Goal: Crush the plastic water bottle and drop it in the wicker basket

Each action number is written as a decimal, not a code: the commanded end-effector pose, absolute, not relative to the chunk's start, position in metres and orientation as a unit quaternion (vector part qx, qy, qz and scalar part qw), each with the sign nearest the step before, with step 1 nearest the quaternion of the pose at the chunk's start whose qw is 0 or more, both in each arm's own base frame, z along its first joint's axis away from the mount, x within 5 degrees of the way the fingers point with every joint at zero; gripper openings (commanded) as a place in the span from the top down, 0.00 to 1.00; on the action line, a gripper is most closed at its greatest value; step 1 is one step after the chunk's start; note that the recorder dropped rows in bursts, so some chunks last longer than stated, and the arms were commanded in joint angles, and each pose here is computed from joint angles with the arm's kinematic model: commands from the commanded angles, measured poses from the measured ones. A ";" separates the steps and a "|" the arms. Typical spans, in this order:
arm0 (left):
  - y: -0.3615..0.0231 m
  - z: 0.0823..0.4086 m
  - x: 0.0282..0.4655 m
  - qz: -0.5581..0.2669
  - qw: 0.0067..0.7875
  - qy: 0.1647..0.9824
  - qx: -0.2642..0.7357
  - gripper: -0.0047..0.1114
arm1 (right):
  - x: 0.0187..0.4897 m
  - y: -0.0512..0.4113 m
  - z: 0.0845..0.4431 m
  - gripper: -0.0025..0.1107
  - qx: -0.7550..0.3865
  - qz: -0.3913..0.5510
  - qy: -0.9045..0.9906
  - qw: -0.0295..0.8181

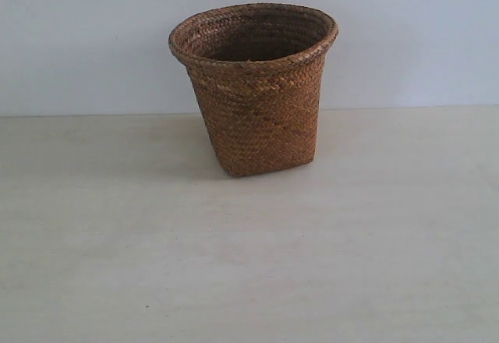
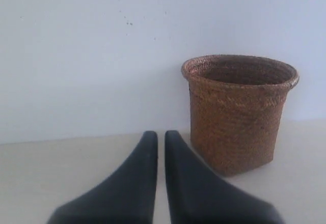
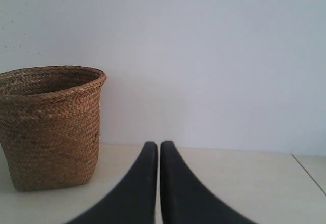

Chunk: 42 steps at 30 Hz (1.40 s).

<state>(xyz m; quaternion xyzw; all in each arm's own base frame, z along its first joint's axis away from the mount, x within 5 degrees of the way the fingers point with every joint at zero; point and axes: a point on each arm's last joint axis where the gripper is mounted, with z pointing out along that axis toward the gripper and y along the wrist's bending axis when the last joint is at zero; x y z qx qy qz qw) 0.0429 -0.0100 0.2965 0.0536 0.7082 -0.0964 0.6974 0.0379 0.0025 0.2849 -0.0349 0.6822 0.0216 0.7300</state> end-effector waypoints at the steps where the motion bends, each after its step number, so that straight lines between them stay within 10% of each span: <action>1: -0.010 0.285 0.043 -0.114 0.726 0.678 0.036 0.92 | 0.043 0.003 0.270 0.98 -0.034 0.023 0.683 0.729; 42: -0.008 0.224 0.056 -0.052 0.682 0.728 0.040 0.92 | 0.045 0.004 0.260 0.98 -0.022 0.038 0.705 0.708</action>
